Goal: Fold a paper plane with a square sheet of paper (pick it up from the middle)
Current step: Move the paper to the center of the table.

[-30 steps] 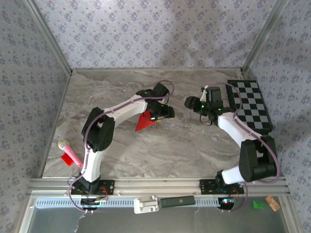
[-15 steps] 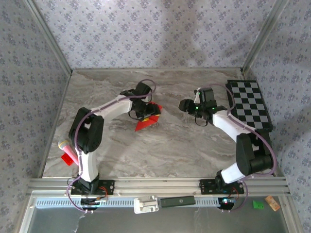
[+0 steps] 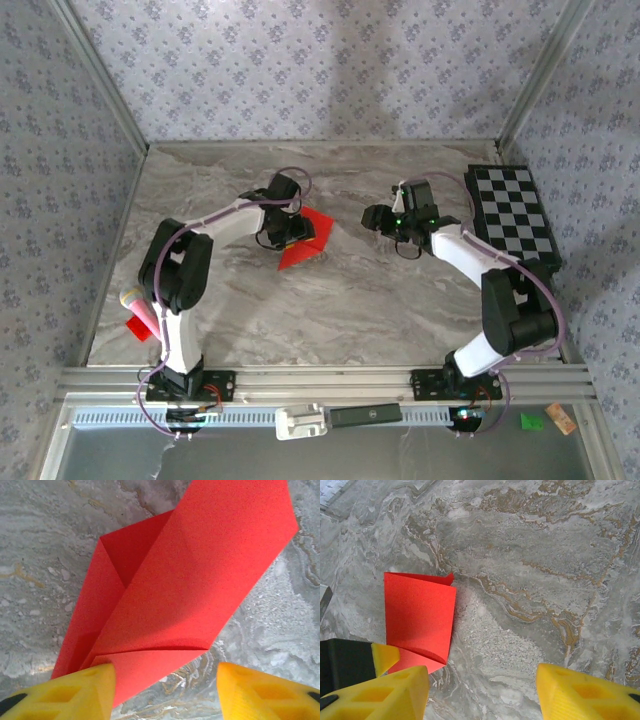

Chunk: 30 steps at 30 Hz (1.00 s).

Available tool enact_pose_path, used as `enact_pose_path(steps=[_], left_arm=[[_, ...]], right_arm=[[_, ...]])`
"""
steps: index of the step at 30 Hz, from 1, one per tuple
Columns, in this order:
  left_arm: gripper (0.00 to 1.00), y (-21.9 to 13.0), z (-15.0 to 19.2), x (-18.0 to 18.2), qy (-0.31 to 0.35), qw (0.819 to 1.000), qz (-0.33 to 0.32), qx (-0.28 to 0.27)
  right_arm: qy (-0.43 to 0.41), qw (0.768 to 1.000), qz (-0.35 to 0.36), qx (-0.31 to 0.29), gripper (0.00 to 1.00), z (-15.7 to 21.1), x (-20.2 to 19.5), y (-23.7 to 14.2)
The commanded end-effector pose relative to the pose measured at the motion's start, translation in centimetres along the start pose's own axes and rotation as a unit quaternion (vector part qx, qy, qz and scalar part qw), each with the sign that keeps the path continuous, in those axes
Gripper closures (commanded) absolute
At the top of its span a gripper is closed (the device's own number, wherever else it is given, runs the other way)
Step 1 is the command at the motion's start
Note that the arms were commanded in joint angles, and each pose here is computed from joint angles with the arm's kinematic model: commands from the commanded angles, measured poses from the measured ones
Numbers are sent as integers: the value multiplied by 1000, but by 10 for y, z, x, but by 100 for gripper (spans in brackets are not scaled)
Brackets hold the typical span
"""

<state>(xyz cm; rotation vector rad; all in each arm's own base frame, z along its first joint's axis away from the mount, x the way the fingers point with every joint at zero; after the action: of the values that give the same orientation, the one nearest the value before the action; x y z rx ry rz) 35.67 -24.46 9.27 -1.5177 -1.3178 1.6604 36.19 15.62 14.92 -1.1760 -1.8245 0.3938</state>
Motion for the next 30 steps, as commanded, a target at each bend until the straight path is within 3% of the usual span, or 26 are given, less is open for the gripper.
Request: enact_pose_path(steps=[1, 11, 20, 30], left_arm=[[49, 8, -10, -1, 19, 1000, -5, -9], [66, 29, -5, -6, 50, 999, 3, 10], [74, 48, 34, -26, 156, 986, 24, 55], [75, 42, 39, -40, 189, 978, 71, 51]], right_arm=[[4, 1000, -5, -2, 40, -6, 6, 3], [6, 999, -29, 16, 42, 1, 12, 17], [59, 991, -95, 74, 66, 23, 31, 54], [85, 986, -56, 129, 78, 45, 22, 89]])
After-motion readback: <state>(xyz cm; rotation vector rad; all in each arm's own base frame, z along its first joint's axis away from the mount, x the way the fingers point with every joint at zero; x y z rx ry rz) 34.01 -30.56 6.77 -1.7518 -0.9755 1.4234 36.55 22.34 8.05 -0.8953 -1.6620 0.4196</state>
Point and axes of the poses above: each hand's point on the last joint's axis, 136 mm out from that joint toward the fingers, its own y axis out along the fingers, its own x axis along the line the jaws close on, z = x × y, the point moved 4 cm from there along -y, back along the fingers, and after that the axes turned 7 degrees about -y, right-handed, at the moved point
